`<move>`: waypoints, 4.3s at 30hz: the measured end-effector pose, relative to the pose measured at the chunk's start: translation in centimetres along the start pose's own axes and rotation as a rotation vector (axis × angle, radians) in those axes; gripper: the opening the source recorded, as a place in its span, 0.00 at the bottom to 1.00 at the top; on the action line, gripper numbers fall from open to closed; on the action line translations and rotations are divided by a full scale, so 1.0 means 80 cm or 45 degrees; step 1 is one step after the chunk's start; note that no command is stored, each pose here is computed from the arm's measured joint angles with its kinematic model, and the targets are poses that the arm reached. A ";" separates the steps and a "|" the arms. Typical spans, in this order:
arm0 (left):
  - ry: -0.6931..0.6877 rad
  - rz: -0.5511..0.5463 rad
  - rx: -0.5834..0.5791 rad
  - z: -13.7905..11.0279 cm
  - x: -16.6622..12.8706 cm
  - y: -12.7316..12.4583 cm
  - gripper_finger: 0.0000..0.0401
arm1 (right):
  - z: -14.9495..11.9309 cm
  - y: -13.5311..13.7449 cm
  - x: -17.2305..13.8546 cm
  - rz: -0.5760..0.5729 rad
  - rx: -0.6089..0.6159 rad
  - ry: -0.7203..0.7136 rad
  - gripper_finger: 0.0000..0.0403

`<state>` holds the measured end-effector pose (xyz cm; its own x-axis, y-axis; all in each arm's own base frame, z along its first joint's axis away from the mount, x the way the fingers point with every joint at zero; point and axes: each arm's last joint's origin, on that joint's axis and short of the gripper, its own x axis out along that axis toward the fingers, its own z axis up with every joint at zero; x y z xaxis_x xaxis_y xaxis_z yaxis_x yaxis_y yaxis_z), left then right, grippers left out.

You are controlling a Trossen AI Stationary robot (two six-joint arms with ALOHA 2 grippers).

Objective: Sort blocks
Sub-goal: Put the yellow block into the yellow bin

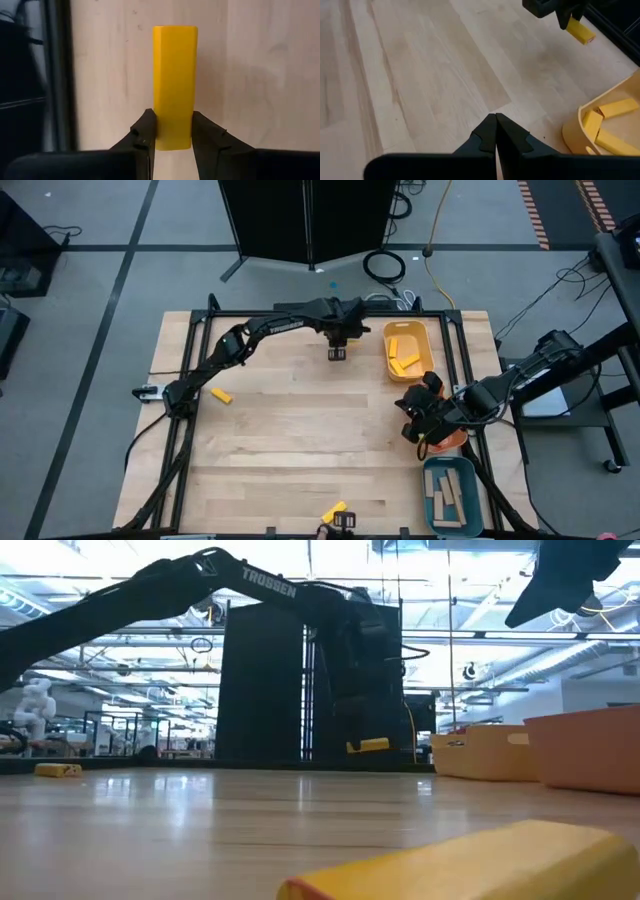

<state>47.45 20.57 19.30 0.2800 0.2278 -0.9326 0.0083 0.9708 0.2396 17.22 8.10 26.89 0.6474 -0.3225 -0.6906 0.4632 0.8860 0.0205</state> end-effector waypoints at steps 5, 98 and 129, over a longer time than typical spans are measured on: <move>-0.089 0.043 0.039 0.014 -0.004 -0.007 0.20 | 0.000 -0.001 -0.001 0.005 0.004 -0.001 0.00; 0.737 -0.196 -0.108 -0.325 -0.116 -0.237 0.49 | -0.009 0.068 0.044 0.184 -0.290 -0.009 0.00; 1.022 -0.291 0.270 -0.329 -0.052 -0.249 0.48 | -0.026 0.082 0.027 0.262 -0.208 0.000 0.00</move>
<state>20.82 2.25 11.32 -0.5134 0.0903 -0.8534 0.1834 0.9830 -0.0063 20.39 13.94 24.04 0.7178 -0.1302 -0.6839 0.2180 0.9750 0.0431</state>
